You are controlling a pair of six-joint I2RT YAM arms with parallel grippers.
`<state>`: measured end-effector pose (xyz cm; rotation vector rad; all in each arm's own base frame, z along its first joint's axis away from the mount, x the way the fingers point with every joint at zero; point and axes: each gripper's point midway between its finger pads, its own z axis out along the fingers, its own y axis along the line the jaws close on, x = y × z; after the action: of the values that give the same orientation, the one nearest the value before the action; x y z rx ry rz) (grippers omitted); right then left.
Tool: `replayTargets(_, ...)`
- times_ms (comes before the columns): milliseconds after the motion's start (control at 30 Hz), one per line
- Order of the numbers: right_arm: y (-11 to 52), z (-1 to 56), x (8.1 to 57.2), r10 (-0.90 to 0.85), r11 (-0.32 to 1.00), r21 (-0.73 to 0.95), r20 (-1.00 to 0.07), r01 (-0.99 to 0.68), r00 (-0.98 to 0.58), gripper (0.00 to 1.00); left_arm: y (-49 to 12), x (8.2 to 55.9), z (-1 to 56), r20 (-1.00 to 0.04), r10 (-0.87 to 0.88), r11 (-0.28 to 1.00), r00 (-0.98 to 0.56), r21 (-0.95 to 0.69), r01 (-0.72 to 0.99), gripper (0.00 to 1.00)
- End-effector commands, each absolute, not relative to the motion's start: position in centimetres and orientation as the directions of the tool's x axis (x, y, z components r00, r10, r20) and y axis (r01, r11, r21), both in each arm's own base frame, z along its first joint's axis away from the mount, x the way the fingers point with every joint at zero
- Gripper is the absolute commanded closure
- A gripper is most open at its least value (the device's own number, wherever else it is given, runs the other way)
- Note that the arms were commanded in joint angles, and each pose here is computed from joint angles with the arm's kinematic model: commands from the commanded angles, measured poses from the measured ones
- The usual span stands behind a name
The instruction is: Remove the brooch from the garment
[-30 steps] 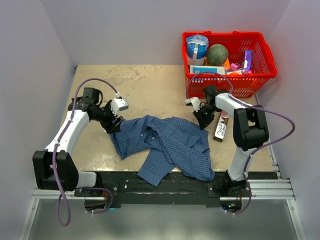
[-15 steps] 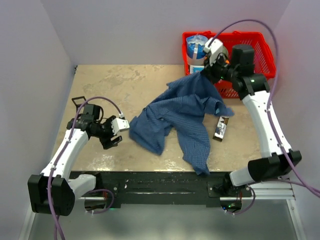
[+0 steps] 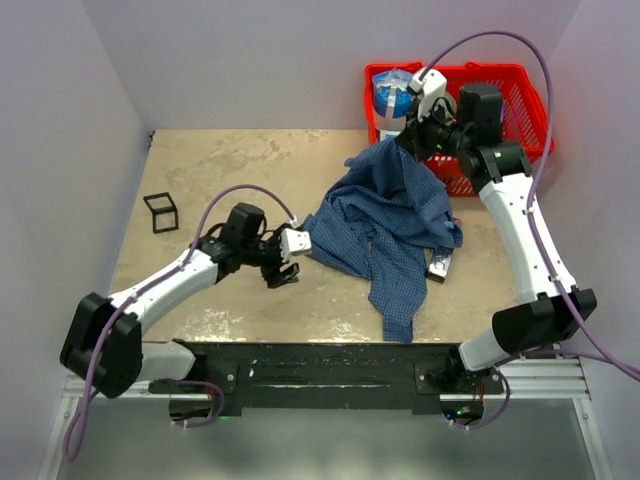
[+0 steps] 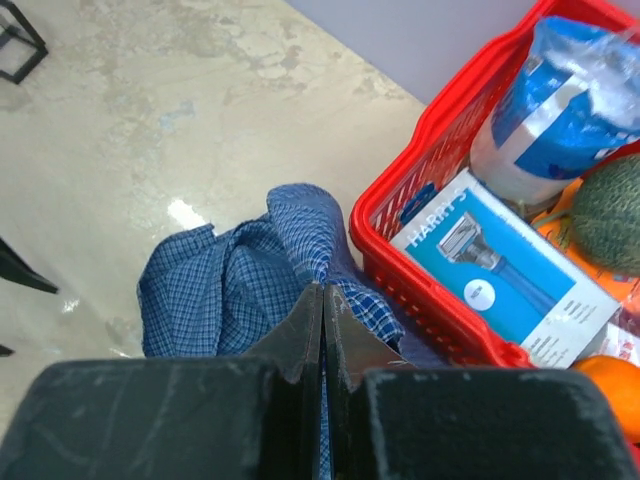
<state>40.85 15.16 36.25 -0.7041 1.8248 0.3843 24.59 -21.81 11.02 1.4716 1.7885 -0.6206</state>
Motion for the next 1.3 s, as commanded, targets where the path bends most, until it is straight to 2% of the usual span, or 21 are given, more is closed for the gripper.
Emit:
replayTargets(0, 15.1, 46.2, 39.7, -0.215, 0.779, -0.160, -0.976, -0.606, -0.019, 1.00, -25.3, 32.2, 15.1, -0.896, 0.430, 0.473, -0.112, 0.118, 0.873, 0.29)
replayTargets(100, 14.7, 49.7, 38.7, -0.203, 0.790, -0.189, -0.978, -0.584, 0.041, 1.00, -26.2, 34.6, 16.6, -0.921, 0.376, 0.526, -0.104, 0.119, 0.842, 0.29)
replayTargets(233, 14.1, 50.9, 38.2, -0.189, 0.812, -0.190, -0.980, -0.552, 0.060, 1.00, -28.0, 34.3, 16.7, -0.933, 0.352, 0.449, -0.077, 0.096, 0.888, 0.29)
replayTargets(433, 13.2, 46.2, 39.1, -0.231, 0.837, -0.171, -0.971, -0.521, -0.052, 1.00, -29.6, 32.7, 14.2, -0.907, 0.402, 0.354, -0.122, 0.032, 0.935, 0.34)
replayTargets(467, 12.9, 44.6, 38.6, -0.261, 0.829, -0.173, -0.961, -0.531, -0.095, 0.96, -29.6, 32.6, 14.1, -0.903, 0.409, 0.353, -0.131, 0.025, 0.935, 0.35)
replayTargets(500, 12.7, 43.7, 38.1, -0.361, 0.780, -0.266, -0.931, -0.567, -0.059, 0.85, -29.1, 32.4, 14.0, -0.894, 0.423, 0.368, -0.151, 0.017, 0.930, 0.35)
replayTargets(533, 13.9, 42.5, 36.5, -0.421, 0.688, -0.301, -0.907, -0.660, -0.024, 0.69, -28.9, 32.2, 13.9, -0.890, 0.429, 0.371, -0.155, 0.017, 0.929, 0.35)
replayTargets(567, 13.4, 39.2, 33.9, -0.503, 0.626, -0.312, -0.862, -0.714, -0.065, 0.65, -28.5, 31.8, 13.7, -0.882, 0.440, 0.376, -0.168, 0.011, 0.927, 0.35)
replayTargets(633, 12.1, 35.3, 32.0, -0.659, 0.487, -0.440, -0.752, -0.754, 0.013, 0.59, -27.5, 30.7, 12.9, -0.867, 0.461, 0.384, -0.192, -0.001, 0.923, 0.35)
replayTargets(667, 11.0, 30.8, 29.6, -0.722, 0.425, -0.429, -0.692, -0.797, -0.013, 0.59, -27.2, 30.2, 12.6, -0.860, 0.468, 0.386, -0.202, -0.006, 0.922, 0.35)
replayTargets(700, 10.4, 29.3, 28.6, -0.787, 0.299, -0.501, -0.611, -0.812, 0.088, 0.58, -26.8, 30.0, 12.7, -0.858, 0.470, 0.398, -0.207, -0.003, 0.917, 0.35)
replayTargets(733, 10.1, 25.6, 27.2, -0.815, 0.238, -0.468, -0.573, -0.851, 0.087, 0.57, -26.4, 29.6, 12.0, -0.848, 0.479, 0.404, -0.225, -0.015, 0.915, 0.35)
replayTargets(800, 9.9, 24.0, 25.6, -0.835, 0.107, -0.502, -0.514, -0.858, 0.197, 0.57, -25.6, 29.0, 11.6, -0.827, 0.495, 0.417, -0.266, -0.042, 0.908, 0.35)
replayTargets(933, 9.3, 17.3, 22.7, -0.859, -0.109, -0.404, -0.421, -0.908, 0.291, 0.64, -24.3, 28.7, 11.5, -0.804, 0.512, 0.441, -0.304, -0.057, 0.896, 0.35)
replayTargets(1067, 8.6, 14.0, 21.3, -0.828, -0.313, -0.400, -0.329, -0.862, 0.453, 0.61, -23.1, 28.6, 11.7, -0.787, 0.535, 0.466, -0.307, -0.028, 0.884, 0.35)
replayTargets(1100, 8.6, 13.7, 21.0, -0.795, -0.402, -0.402, -0.293, -0.823, 0.531, 0.59, -22.8, 28.7, 11.9, -0.787, 0.536, 0.475, -0.305, -0.018, 0.880, 0.35)
replayTargets(1200, 8.0, 11.8, 19.4, -0.734, -0.541, -0.339, -0.255, -0.769, 0.629, 0.53, -22.2, 28.6, 11.7, -0.780, 0.543, 0.485, -0.311, -0.011, 0.875, 0.35)
replayTargets(1267, 7.3, 10.2, 19.4, -0.722, -0.587, -0.307, -0.219, -0.749, 0.656, 0.52, -21.8, 28.5, 11.4, -0.777, 0.542, 0.493, -0.321, -0.015, 0.870, 0.35)
